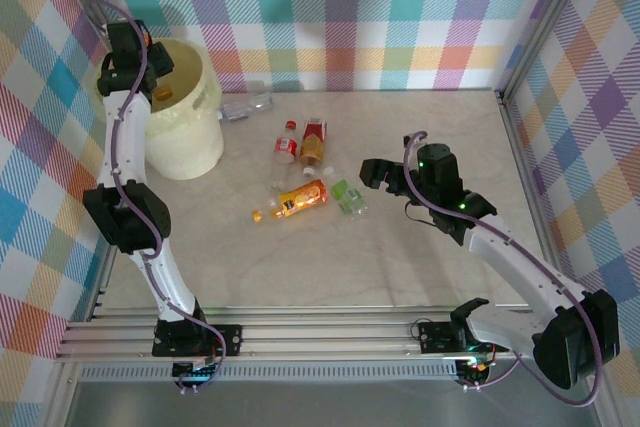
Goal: Put the plastic bottles in the bin
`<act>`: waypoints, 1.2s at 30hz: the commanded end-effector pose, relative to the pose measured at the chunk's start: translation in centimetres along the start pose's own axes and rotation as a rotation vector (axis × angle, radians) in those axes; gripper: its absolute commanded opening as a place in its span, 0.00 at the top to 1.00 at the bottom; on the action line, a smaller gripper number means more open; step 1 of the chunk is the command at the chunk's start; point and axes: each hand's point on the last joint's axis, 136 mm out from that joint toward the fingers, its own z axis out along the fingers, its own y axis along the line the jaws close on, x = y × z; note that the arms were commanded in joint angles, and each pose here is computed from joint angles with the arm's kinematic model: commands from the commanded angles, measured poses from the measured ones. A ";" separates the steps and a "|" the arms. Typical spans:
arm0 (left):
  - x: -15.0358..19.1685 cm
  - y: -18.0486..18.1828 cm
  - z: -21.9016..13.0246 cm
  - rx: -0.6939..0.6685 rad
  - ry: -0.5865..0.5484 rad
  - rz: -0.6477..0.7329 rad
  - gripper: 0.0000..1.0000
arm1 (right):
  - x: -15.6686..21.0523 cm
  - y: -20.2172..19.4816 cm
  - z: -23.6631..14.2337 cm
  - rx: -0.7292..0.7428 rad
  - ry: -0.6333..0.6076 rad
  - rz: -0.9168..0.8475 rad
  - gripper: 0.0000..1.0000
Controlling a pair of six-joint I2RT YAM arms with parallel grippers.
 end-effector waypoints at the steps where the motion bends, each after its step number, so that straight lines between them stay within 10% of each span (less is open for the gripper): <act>1: 0.3 0.8 0.0 -0.027 0.013 -0.006 0.31 | -1.0 0.8 -0.3 -0.016 -0.019 0.003 0.00; 13: -1.1 -1.0 -2.5 0.083 0.003 -0.048 0.00 | -1.1 -0.1 0.0 0.028 -0.033 0.038 0.00; 36: 0.8 -17.5 -13.6 0.430 -0.091 0.087 0.00 | -0.1 -1.2 0.5 0.067 -0.008 0.061 0.00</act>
